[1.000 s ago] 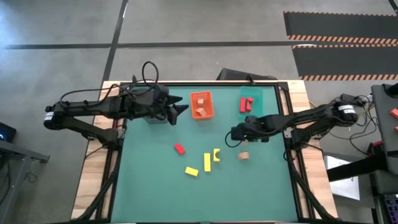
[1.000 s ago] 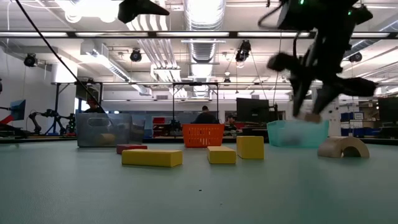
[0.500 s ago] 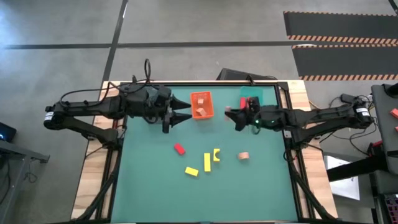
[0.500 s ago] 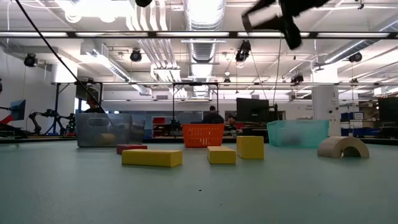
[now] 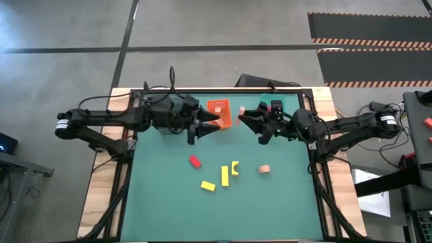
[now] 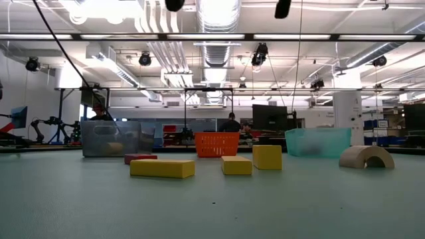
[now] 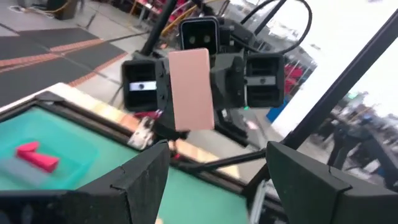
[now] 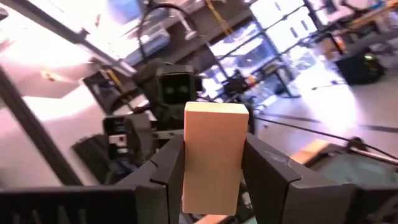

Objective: Sort & place blocks by color
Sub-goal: Put the brown block into the orange bin

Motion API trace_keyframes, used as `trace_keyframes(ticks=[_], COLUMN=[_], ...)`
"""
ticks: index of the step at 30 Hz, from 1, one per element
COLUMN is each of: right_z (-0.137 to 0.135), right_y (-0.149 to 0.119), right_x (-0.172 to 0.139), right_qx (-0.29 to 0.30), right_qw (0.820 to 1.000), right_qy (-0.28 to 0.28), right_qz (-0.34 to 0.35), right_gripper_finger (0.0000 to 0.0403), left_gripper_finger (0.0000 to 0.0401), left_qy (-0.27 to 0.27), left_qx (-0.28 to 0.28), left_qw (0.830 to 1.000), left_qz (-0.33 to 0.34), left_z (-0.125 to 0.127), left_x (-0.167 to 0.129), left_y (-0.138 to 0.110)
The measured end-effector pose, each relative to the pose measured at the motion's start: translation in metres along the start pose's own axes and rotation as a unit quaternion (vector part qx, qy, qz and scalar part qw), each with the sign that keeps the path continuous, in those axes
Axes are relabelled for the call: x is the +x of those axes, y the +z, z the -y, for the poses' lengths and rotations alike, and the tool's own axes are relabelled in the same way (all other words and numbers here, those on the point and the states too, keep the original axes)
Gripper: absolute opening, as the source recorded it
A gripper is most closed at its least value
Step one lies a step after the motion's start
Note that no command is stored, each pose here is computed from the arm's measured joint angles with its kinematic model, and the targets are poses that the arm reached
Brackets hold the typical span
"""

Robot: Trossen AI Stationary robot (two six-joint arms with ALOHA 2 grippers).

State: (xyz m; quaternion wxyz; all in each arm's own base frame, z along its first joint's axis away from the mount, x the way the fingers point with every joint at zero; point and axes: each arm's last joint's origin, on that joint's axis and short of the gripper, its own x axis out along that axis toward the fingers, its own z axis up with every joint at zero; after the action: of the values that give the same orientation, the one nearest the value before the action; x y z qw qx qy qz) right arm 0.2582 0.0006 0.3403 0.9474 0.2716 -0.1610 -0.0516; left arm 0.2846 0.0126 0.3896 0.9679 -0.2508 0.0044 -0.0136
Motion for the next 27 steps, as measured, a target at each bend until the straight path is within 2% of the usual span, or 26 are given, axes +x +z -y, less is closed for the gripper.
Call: trace_keyframes(ticks=[13, 27], right_z=[-0.016, -0.016], right_y=[0.015, 0.009], right_x=[0.025, 0.032], right_qx=[-0.037, 0.009], right_qw=[0.999, 0.999], right_qy=[0.028, 0.035], right_qz=[0.012, -0.025], right_gripper_finger=[0.0122, 0.0121], left_gripper_finger=[0.0251, 0.0251], left_qy=[-0.107, -0.093], left_qx=[-0.046, -0.057], left_qw=[0.993, 0.994], left_qz=[0.020, 0.029], left_z=[-0.004, -0.013], left_x=[0.037, 0.039], left_y=[-0.011, -0.009])
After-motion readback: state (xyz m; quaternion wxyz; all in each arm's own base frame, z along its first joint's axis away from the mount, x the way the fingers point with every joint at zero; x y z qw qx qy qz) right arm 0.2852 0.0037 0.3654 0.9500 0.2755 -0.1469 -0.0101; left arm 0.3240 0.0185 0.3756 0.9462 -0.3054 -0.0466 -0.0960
